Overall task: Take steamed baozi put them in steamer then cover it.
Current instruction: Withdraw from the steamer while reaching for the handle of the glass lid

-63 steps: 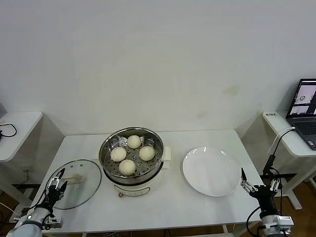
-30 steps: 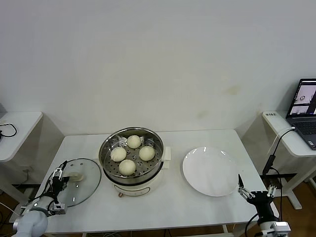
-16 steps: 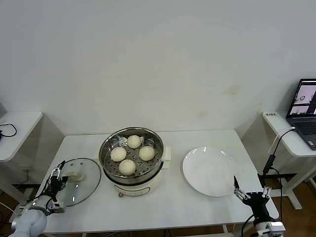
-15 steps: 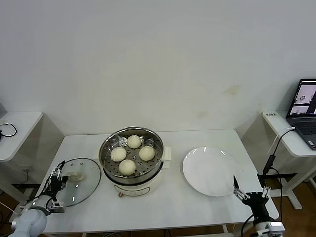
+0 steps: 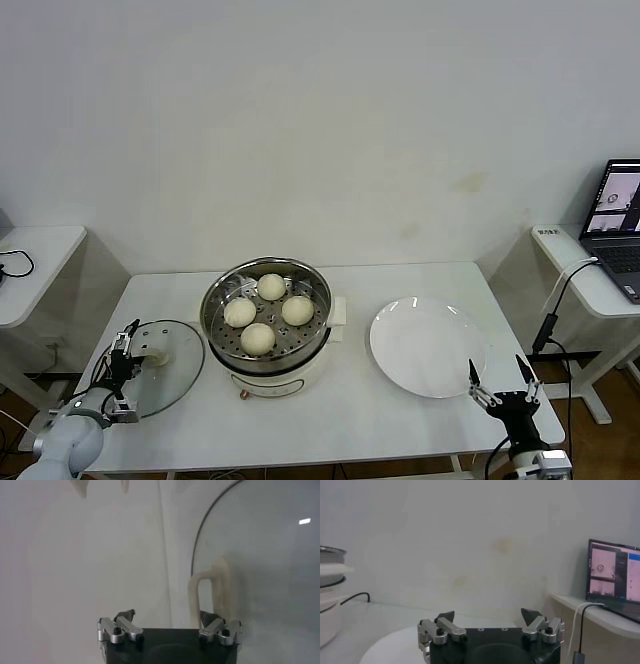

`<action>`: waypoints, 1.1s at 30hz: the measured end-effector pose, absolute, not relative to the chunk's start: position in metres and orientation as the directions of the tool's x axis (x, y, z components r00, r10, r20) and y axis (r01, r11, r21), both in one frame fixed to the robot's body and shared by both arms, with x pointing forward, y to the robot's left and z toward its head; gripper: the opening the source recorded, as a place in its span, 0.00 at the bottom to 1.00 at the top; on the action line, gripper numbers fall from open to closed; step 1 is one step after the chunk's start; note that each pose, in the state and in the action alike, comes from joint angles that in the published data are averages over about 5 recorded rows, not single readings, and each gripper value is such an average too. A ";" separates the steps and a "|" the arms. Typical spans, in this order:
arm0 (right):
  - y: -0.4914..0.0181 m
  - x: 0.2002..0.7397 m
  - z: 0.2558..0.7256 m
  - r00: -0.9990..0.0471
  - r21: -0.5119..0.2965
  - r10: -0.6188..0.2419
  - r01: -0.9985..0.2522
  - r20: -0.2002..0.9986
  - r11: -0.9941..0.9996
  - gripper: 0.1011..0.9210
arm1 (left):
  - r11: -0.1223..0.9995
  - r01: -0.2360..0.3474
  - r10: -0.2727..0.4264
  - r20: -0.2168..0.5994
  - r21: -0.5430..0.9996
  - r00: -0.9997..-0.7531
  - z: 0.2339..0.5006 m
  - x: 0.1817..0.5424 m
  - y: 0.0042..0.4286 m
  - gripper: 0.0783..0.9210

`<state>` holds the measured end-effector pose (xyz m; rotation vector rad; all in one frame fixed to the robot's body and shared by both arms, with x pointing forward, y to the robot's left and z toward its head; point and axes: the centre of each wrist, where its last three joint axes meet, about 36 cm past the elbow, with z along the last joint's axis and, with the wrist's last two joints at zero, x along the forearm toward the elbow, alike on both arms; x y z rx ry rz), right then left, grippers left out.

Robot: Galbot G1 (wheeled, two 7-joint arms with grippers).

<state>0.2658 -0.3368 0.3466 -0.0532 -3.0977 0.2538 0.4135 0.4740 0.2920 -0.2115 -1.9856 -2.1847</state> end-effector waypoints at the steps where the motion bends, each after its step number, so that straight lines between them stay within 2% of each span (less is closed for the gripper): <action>1: -0.337 0.266 0.347 -0.999 -0.163 0.037 0.032 0.030 0.986 0.88 | -0.091 0.228 -0.039 0.225 0.969 -0.974 0.291 0.415 0.474 0.88; 4: -0.337 0.267 0.347 -0.999 -0.163 0.037 0.032 0.030 0.986 0.88 | -0.092 0.228 -0.045 0.225 0.969 -0.973 0.289 0.417 0.476 0.87; 6: -0.337 0.267 0.346 -0.999 -0.163 0.038 0.032 0.031 0.986 0.88 | -0.092 0.232 -0.049 0.228 0.968 -0.972 0.287 0.418 0.478 0.83; 20: -0.336 0.269 0.344 -0.999 -0.158 0.034 0.028 0.035 0.987 0.88 | -0.084 0.278 -0.063 0.273 0.957 -0.960 0.277 0.417 0.482 0.34; 26: -0.336 0.268 0.344 -0.999 -0.160 0.033 0.027 0.038 0.987 0.88 | -0.063 0.265 -0.064 0.261 0.962 -0.963 0.272 0.417 0.481 0.15; 29: -0.336 0.268 0.344 -0.999 -0.161 0.032 0.025 0.039 0.987 0.88 | -0.048 0.251 -0.064 0.248 0.967 -0.967 0.269 0.415 0.480 0.10; 33: -0.336 0.267 0.344 -0.999 -0.164 0.029 0.022 0.038 0.986 0.88 | -0.029 0.230 -0.068 0.227 0.973 -0.971 0.264 0.410 0.477 0.09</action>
